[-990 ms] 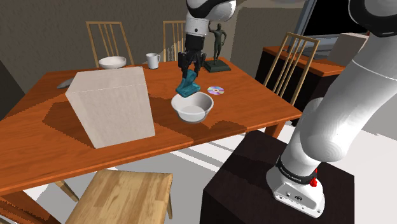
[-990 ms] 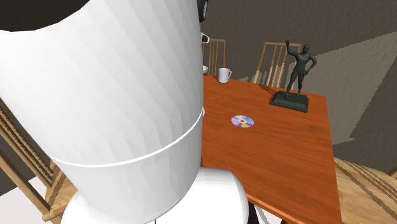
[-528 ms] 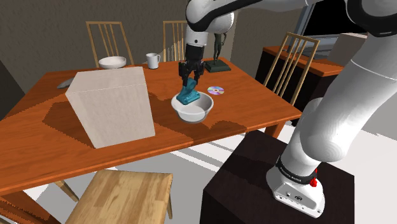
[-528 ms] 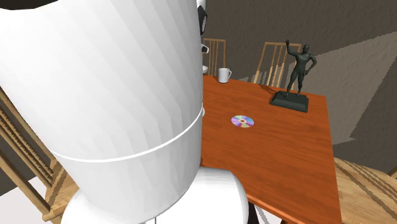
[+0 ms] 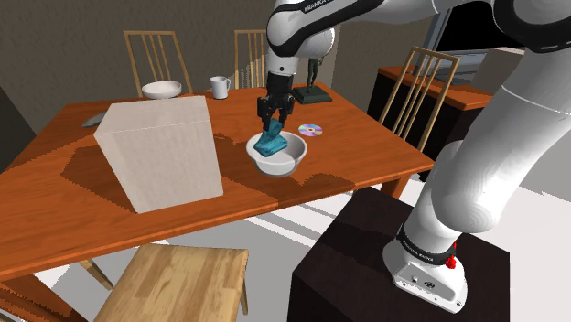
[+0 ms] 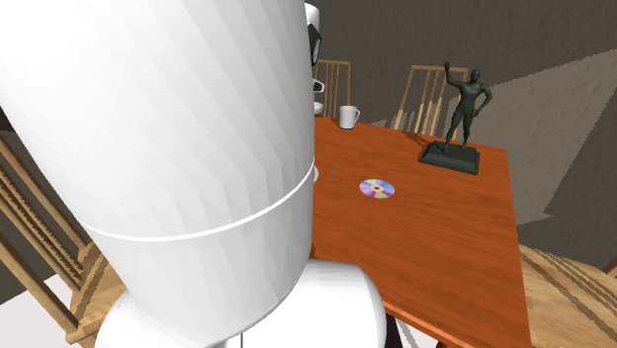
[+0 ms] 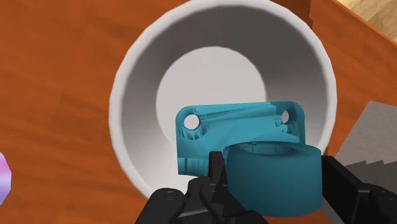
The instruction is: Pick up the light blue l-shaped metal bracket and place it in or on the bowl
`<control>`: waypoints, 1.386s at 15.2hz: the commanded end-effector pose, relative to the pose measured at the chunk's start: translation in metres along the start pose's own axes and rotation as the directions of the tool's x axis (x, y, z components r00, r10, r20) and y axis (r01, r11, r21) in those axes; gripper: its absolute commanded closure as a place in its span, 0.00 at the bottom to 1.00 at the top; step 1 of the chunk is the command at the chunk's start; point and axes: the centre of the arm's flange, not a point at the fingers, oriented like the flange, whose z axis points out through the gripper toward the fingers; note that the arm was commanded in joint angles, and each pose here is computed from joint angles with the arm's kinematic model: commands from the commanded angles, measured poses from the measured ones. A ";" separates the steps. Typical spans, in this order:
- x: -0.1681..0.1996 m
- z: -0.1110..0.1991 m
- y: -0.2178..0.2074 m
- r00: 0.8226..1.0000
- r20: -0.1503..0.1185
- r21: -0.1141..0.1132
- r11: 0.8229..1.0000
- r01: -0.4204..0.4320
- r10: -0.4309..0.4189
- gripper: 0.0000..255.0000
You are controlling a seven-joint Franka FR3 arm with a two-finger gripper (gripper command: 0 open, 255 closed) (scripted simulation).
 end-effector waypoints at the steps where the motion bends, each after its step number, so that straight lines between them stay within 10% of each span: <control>1: 0.000 0.000 0.000 1.000 -0.001 0.000 1.000 0.000 0.000 1.00; 3: 0.000 0.000 0.000 1.000 -0.001 0.000 1.000 0.000 0.000 1.00; 4: 0.000 0.000 0.000 1.000 -0.001 0.000 1.000 0.000 0.000 0.00; 21: 0.000 -0.050 0.000 1.000 -0.001 0.000 1.000 0.000 0.000 0.00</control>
